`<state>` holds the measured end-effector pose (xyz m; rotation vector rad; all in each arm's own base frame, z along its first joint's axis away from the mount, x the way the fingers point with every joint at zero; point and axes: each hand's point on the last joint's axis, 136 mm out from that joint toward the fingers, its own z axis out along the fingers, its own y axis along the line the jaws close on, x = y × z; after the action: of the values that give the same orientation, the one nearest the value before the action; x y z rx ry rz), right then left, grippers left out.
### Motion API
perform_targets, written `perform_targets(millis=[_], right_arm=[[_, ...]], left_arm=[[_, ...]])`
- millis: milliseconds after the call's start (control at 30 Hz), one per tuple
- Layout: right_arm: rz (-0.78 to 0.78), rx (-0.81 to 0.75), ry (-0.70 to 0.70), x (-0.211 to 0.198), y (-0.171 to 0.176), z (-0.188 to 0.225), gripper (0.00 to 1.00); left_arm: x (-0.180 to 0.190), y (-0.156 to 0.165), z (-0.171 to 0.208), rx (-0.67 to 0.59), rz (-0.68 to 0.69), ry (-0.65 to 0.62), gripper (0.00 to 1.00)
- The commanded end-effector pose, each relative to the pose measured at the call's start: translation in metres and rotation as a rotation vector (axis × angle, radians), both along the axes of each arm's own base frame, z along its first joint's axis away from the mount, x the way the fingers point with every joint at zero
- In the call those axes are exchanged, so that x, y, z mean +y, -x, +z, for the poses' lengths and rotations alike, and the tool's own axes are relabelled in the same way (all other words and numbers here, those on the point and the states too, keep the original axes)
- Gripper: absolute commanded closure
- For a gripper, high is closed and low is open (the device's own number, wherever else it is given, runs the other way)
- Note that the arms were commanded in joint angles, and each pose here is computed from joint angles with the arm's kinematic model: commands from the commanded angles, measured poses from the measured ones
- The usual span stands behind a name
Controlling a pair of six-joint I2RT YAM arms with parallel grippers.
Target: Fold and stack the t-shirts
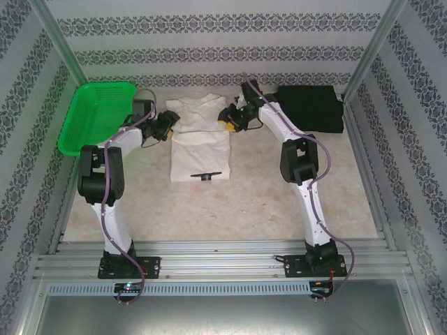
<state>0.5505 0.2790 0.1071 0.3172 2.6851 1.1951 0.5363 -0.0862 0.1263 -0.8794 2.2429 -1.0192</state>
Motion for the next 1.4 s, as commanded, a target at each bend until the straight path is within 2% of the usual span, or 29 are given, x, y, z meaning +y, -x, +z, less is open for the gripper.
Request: perform_targets(millis=[0,67,167,267,367,567,700,800,1000,1167,1367], right_arm=[[-0.021,-0.235,-0.112,-0.002,-0.020,0.108,0.51],[0.007,-0.267,-0.111,-0.003,-0.007,0.130,0.51],[0.040,-0.258,-0.095,-0.005,0.023,0.141,0.51],[0.080,-0.267,-0.081,-0.003,0.062,0.141,0.50],[0.094,-0.230,0.000,-0.011,0.107,0.118,0.45],[0.131,-0.071,0.012,-0.007,0.189,0.052,0.45],[0.131,0.012,0.001,0.000,0.216,0.013,0.46],[0.146,0.041,0.015,0.007,0.224,-0.008,0.46],[0.160,0.091,0.031,0.018,0.226,-0.035,0.48],[0.141,0.135,0.070,0.014,0.230,-0.053,0.48],[0.130,0.151,0.107,0.007,0.233,-0.062,0.46]], left_arm=[[0.011,-0.012,0.075,-0.159,0.027,0.008,0.37],[0.017,-0.002,0.097,-0.183,0.030,-0.014,0.34],[0.020,0.022,0.116,-0.185,-0.003,-0.095,0.33],[0.016,0.056,0.117,-0.160,-0.068,-0.160,0.32],[0.007,0.103,0.098,-0.092,-0.127,-0.189,0.31],[-0.018,0.188,0.039,0.075,-0.247,-0.181,0.36],[-0.016,0.227,-0.001,0.167,-0.223,-0.150,0.40],[-0.023,0.234,-0.018,0.178,-0.210,-0.113,0.40],[-0.024,0.226,-0.041,0.182,-0.157,-0.092,0.41],[-0.021,0.220,-0.056,0.191,-0.109,-0.097,0.42],[-0.028,0.213,-0.073,0.213,-0.111,-0.086,0.42]])
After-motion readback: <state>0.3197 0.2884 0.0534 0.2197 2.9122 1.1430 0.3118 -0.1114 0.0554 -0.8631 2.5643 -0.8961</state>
